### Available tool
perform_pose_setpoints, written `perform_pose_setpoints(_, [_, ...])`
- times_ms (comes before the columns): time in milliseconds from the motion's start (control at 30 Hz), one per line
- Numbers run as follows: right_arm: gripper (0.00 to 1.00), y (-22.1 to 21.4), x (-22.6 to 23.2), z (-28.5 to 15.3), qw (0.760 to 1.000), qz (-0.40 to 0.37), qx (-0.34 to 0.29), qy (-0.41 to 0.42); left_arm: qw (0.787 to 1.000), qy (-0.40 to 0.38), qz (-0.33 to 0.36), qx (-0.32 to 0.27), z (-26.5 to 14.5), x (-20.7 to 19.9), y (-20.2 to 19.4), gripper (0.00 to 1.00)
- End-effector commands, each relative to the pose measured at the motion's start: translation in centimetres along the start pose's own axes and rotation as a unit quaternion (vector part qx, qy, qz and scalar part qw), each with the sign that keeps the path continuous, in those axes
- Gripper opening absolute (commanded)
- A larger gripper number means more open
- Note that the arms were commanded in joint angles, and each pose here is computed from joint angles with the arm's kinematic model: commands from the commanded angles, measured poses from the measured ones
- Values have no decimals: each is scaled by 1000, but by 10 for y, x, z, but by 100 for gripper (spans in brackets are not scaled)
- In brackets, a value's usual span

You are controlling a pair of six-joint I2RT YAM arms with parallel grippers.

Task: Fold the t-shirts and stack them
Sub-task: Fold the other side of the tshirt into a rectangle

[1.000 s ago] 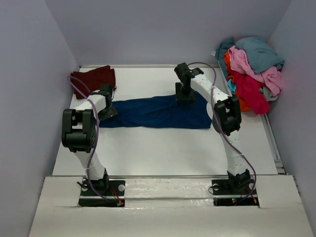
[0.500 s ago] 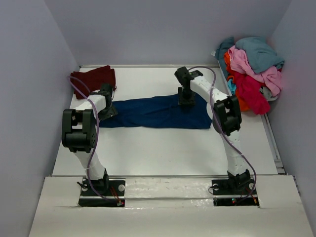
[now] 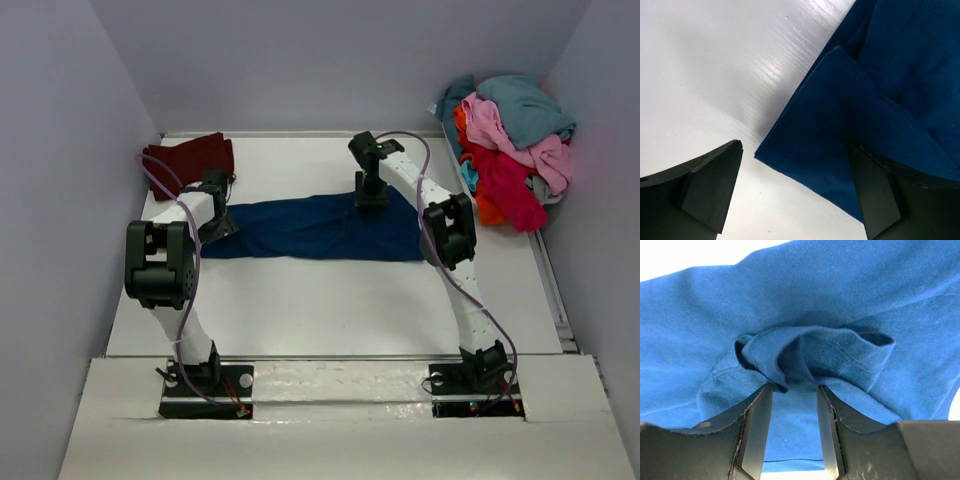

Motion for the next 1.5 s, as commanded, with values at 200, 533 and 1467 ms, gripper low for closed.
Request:
perform_pose_setpoints(200, [47, 1, -4, -23, 1000, 8, -20, -2, 1000, 3, -5, -19, -12, 7, 2, 99])
perform_pose_setpoints(533, [47, -1, -9, -38, 999, 25, -38, 0, 1000, 3, -5, -18, -11, 7, 2, 99])
perform_pose_setpoints(1467, [47, -2, 1, 10, 1000, 6, -2, -18, 1000, 5, -6, -19, -12, 8, 3, 99])
Point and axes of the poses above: each gripper's point midway between its finger pads, its own z axis out along the fingers, its own x axis along the line the jaws close on, y = z × x, the point moved 10 cm from there along -z, back along the fingers, and after that the axes turned 10 degrees about z, right-handed, at the moved point
